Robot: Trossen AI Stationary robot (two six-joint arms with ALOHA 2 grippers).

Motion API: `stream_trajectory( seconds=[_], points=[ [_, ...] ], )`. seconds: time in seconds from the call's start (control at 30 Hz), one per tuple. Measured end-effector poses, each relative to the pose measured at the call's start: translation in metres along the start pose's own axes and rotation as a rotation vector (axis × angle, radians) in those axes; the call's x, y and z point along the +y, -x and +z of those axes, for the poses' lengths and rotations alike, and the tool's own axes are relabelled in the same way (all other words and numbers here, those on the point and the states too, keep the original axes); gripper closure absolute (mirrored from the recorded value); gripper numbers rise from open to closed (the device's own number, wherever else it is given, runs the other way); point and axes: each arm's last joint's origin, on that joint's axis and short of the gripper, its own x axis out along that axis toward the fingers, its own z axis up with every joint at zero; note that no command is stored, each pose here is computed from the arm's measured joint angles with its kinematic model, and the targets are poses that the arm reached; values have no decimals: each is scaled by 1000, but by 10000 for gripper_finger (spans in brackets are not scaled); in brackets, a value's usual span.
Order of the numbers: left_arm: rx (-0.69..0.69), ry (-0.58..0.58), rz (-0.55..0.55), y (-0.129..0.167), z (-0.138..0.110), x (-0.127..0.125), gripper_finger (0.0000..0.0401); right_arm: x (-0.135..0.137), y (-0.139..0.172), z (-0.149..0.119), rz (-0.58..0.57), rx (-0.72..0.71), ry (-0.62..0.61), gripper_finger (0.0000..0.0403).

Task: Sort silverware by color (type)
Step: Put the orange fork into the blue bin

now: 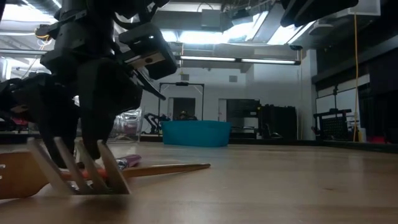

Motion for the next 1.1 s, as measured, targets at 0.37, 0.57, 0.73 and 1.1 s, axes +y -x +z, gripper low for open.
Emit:
stream_trajectory(
  seconds=[0.37, 0.57, 0.73, 1.1],
  points=[
    [9, 45, -38, 3, 0, -4, 277, 0, 0, 0, 1, 5, 1, 314],
    [12, 68, -35, 2, -3, -3, 277, 0, 0, -1, 2, 6, 2, 314],
    [1, 93, -39, 2, -2, -3, 277, 0, 0, -1, 2, 6, 2, 314],
    [-17, 148, -40, -2, 1, -3, 277, 0, 0, -1, 2, 7, 1, 314]
  ],
)
